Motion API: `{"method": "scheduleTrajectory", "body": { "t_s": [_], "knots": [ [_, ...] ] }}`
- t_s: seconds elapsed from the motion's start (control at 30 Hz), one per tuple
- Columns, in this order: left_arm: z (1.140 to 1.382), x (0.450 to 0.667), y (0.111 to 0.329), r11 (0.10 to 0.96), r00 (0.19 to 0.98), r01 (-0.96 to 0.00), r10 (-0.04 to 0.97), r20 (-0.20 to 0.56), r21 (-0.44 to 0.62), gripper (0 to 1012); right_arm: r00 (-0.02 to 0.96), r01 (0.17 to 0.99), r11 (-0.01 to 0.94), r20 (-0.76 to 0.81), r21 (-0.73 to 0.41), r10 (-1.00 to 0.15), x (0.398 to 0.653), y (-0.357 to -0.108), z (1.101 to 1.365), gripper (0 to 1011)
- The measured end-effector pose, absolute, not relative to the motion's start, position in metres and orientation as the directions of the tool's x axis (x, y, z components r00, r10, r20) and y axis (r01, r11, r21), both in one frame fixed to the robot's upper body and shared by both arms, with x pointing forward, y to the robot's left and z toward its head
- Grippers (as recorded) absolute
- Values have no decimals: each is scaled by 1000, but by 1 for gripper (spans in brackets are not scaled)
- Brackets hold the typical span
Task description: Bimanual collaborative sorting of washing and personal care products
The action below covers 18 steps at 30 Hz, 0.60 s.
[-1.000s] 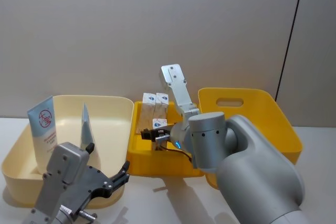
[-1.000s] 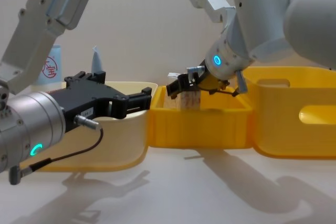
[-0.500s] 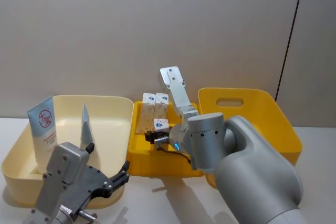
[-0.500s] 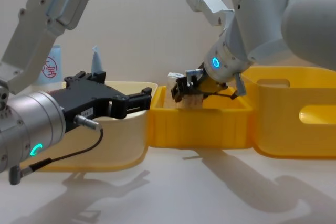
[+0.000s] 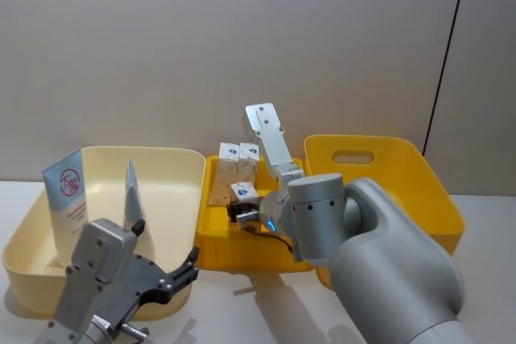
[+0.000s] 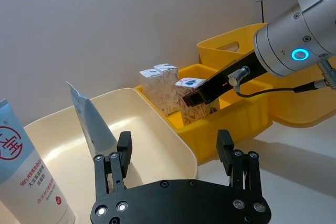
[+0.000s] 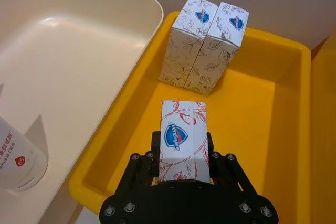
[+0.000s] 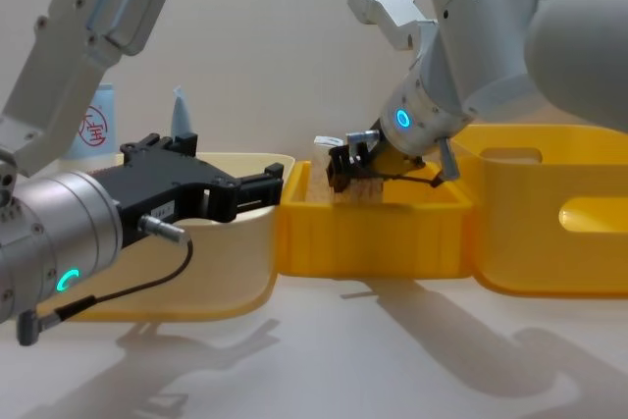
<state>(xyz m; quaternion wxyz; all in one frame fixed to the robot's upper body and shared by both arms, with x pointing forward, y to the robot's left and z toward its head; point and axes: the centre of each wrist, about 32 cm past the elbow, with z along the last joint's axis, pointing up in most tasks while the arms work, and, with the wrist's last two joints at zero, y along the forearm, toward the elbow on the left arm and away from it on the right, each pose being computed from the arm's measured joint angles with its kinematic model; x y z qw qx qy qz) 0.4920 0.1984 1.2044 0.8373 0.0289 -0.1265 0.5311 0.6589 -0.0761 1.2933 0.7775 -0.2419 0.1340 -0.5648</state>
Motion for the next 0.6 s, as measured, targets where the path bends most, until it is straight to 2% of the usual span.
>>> {"method": "scheduleTrajectory", "body": {
  "t_s": [0.6],
  "knots": [
    [1204, 492, 198, 434, 404, -897, 882, 243, -86, 1004, 330, 834, 253, 76, -491, -941, 655, -77, 1296, 410]
  ]
}}
